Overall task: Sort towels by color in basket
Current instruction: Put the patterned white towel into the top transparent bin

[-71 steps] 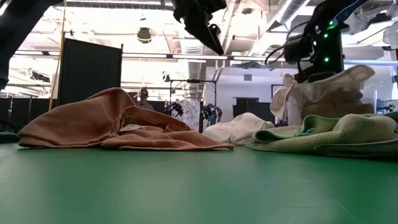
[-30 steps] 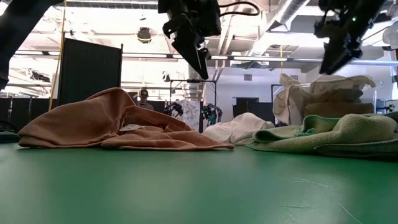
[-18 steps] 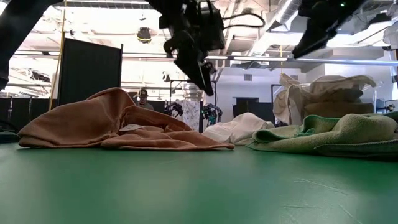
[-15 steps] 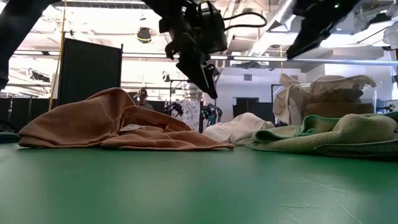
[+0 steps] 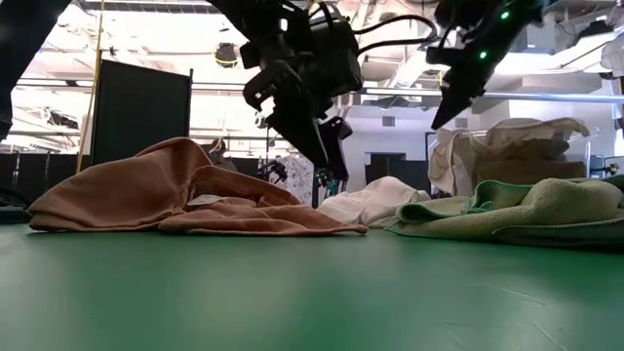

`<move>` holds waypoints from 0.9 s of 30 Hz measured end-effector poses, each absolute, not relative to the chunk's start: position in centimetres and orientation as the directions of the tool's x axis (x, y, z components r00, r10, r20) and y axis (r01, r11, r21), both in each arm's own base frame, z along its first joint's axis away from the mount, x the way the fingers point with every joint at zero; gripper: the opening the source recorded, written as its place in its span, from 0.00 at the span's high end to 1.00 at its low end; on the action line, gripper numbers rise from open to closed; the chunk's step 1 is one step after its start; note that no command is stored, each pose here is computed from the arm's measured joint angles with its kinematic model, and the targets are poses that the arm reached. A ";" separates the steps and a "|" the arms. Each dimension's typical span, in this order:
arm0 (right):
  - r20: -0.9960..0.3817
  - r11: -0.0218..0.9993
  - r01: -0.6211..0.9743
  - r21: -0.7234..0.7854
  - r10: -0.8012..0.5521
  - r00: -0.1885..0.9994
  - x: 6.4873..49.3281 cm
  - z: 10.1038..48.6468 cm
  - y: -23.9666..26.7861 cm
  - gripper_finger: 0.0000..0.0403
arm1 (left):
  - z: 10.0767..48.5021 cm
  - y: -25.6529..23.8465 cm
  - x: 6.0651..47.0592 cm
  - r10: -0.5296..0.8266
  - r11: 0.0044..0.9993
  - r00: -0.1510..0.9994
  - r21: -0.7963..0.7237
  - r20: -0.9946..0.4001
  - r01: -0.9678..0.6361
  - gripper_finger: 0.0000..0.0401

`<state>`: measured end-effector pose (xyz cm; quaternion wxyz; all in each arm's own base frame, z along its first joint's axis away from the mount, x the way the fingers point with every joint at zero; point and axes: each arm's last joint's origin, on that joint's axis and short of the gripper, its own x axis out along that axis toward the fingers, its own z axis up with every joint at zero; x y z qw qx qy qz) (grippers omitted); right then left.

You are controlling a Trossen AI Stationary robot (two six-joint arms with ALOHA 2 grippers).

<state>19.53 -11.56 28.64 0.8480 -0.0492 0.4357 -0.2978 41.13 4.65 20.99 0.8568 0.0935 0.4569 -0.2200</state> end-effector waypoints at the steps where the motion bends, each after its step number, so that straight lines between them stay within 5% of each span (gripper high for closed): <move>1: -0.722 0.818 0.456 -0.349 -0.545 0.425 19.8 28.3 -12.0 0.44 | 20.7 4.3 41.1 -0.296 0.883 0.482 -0.043 -0.825 0.468 0.40; 13: -0.802 0.775 0.480 -0.411 -0.558 0.215 21.3 25.8 -15.3 0.47 | 19.3 1.3 40.8 -0.330 0.854 0.442 -0.064 -0.834 0.517 0.40; 17: -0.808 0.756 0.485 -0.440 -0.569 0.155 21.4 25.7 -15.7 0.60 | 19.2 1.1 40.8 -0.332 0.852 0.439 -0.066 -0.835 0.519 0.40; 23: -0.820 0.748 0.492 -0.446 -0.561 0.110 20.8 26.5 -15.5 0.92 | 19.2 1.1 40.8 -0.332 0.856 0.439 -0.072 -0.835 0.512 0.40; 27: -0.807 0.735 0.514 -0.443 -0.577 0.128 20.4 27.9 -14.8 0.92 | 19.2 1.1 40.8 -0.332 0.858 0.439 -0.073 -0.835 0.509 0.40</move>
